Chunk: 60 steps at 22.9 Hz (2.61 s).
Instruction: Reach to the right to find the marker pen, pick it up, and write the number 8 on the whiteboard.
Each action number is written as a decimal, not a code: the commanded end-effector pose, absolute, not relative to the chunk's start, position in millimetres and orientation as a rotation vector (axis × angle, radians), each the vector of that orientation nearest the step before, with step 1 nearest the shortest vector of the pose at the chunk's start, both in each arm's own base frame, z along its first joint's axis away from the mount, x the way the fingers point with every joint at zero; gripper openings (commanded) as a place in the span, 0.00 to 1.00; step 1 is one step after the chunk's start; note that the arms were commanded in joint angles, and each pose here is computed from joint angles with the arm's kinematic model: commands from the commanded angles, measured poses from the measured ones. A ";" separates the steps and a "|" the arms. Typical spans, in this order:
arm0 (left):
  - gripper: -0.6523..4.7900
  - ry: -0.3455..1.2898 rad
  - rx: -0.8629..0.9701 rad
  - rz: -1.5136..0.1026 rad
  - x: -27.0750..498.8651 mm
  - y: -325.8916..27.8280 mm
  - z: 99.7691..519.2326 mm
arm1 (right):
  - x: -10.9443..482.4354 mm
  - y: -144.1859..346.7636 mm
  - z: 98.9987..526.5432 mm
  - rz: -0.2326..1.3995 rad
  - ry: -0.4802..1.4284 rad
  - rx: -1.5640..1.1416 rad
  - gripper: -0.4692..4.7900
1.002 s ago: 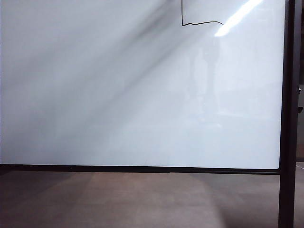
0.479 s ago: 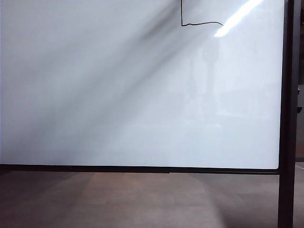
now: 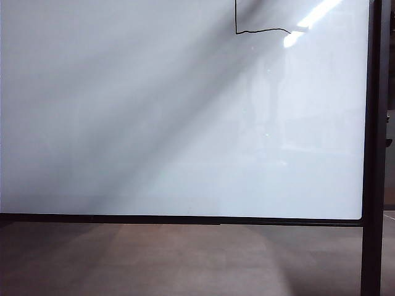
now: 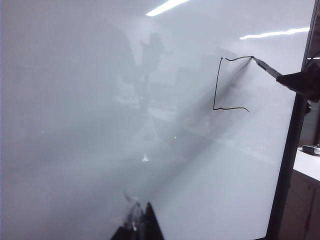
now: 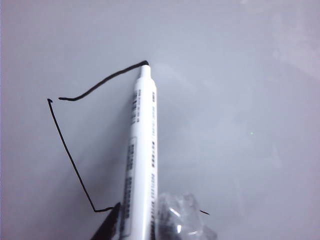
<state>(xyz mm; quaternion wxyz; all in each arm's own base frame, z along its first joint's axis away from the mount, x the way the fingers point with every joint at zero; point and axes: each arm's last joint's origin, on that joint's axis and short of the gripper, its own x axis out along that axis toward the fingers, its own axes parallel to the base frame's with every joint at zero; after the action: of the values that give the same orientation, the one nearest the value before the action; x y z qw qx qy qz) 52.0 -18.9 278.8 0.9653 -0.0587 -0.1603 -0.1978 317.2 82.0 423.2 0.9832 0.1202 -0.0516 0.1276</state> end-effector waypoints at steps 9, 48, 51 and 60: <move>0.11 -0.340 -0.122 -0.405 51.0 -18.7 281.4 | 320.6 82.0 382.1 0.230 0.009 0.234 0.08; 0.11 -0.339 -0.122 -0.405 51.0 -18.7 281.4 | 321.0 132.5 378.3 0.481 -0.070 0.303 0.08; 0.11 -0.340 -0.122 -0.406 51.0 -18.7 281.4 | 322.6 132.7 377.0 0.469 -0.068 0.304 0.08; 0.11 -0.340 -0.122 -0.406 51.0 -18.8 281.4 | 326.7 131.0 373.1 0.414 -0.063 0.306 0.08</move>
<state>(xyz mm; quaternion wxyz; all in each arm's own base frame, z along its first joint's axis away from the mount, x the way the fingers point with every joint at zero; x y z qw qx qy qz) 52.1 -19.0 278.8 0.9651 -0.0588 -0.1598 -0.1991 327.3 133.2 368.1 0.9653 0.1479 -0.0165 0.2145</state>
